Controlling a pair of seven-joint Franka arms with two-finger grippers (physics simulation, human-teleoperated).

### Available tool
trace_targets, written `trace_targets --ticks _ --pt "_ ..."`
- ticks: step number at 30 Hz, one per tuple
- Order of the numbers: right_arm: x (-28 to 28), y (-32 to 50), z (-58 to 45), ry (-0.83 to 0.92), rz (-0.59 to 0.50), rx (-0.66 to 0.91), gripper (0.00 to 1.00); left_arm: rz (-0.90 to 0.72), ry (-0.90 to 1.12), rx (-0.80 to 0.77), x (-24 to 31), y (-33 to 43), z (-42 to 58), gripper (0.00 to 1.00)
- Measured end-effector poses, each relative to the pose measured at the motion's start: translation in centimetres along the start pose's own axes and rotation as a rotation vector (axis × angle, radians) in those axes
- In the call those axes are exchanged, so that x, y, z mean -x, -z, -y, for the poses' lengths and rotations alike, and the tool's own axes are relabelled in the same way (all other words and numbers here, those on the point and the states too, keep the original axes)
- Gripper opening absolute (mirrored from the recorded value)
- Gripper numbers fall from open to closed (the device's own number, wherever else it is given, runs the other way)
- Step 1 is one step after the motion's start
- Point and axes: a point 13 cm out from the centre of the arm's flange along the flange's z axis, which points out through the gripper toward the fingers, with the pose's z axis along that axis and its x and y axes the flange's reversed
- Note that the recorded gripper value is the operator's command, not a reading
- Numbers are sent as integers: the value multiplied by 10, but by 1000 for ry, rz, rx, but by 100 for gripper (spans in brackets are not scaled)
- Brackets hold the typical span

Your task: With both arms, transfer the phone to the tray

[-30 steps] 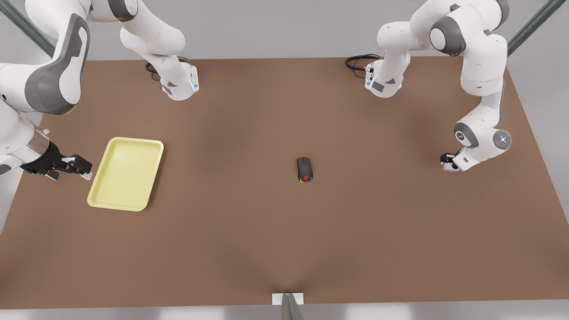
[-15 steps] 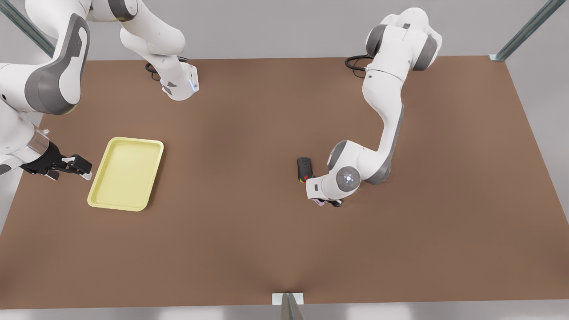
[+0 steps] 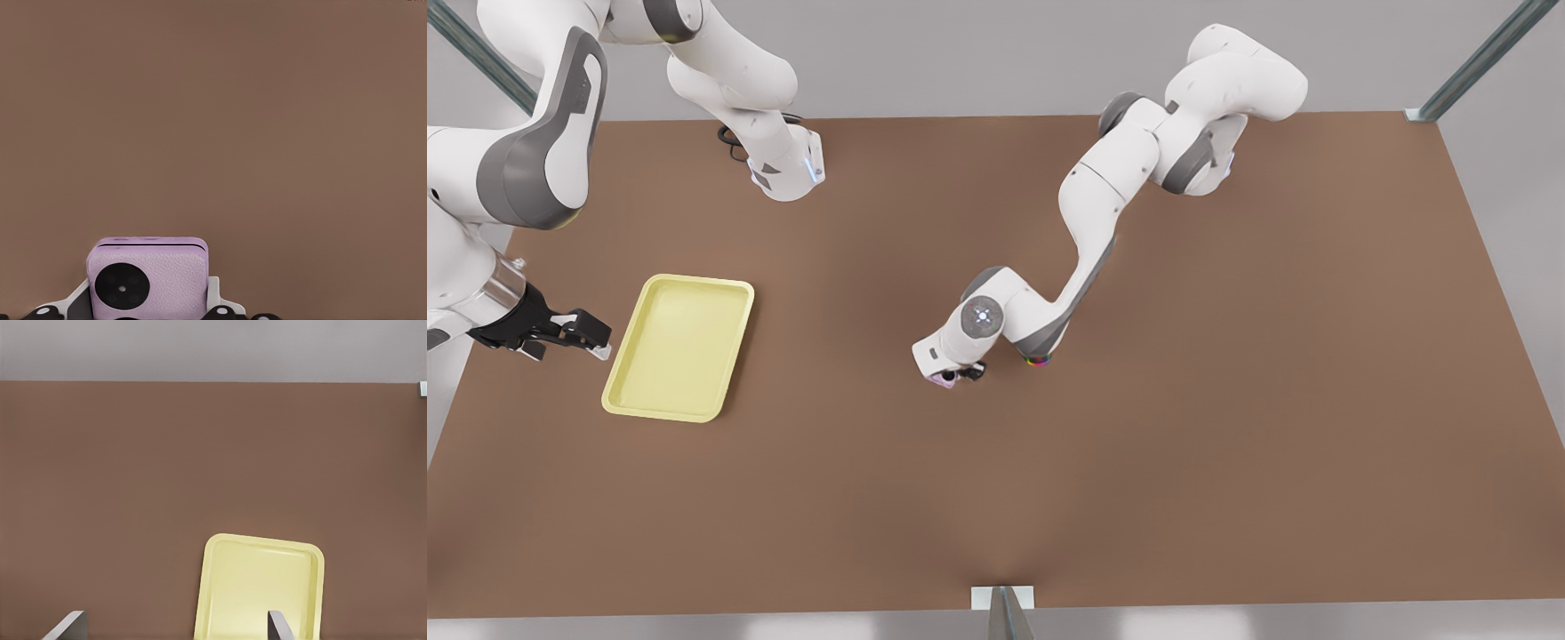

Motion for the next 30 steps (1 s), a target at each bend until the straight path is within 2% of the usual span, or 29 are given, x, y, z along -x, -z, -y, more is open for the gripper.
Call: trace_targets --ticks 7,8,9,16,17,19,22,24,25,27,30 --pt "0 0 0 0 0 0 100 39 100 19 -7 -14 17 79" --pt "0 0 0 0 0 0 100 43 117 19 -6 -14 17 95" --pt "0 0 0 0 0 0 100 44 133 18 -6 -15 17 100" --pt "-2 1 -2 2 -4 2 100 59 231 18 2 -4 13 100" --pt "-2 1 -2 2 -5 3 100 63 267 24 17 20 -7 100" --pt "-6 0 -9 13 -22 6 100 81 403 52 70 110 -114 100" --pt "-13 -4 -40 49 -56 44 100 113 560 241 92 239 -307 100" --pt "-23 -5 -89 124 -93 63 100 94 618 309 67 320 -379 100" --pt "-31 -10 -117 173 -122 63 100 73 644 293 46 360 -402 100" --pt "-45 -33 -170 264 -193 55 100 36 637 220 -7 438 -419 100" --pt "-63 -75 -224 333 -276 41 100 32 577 236 -80 517 -421 100"
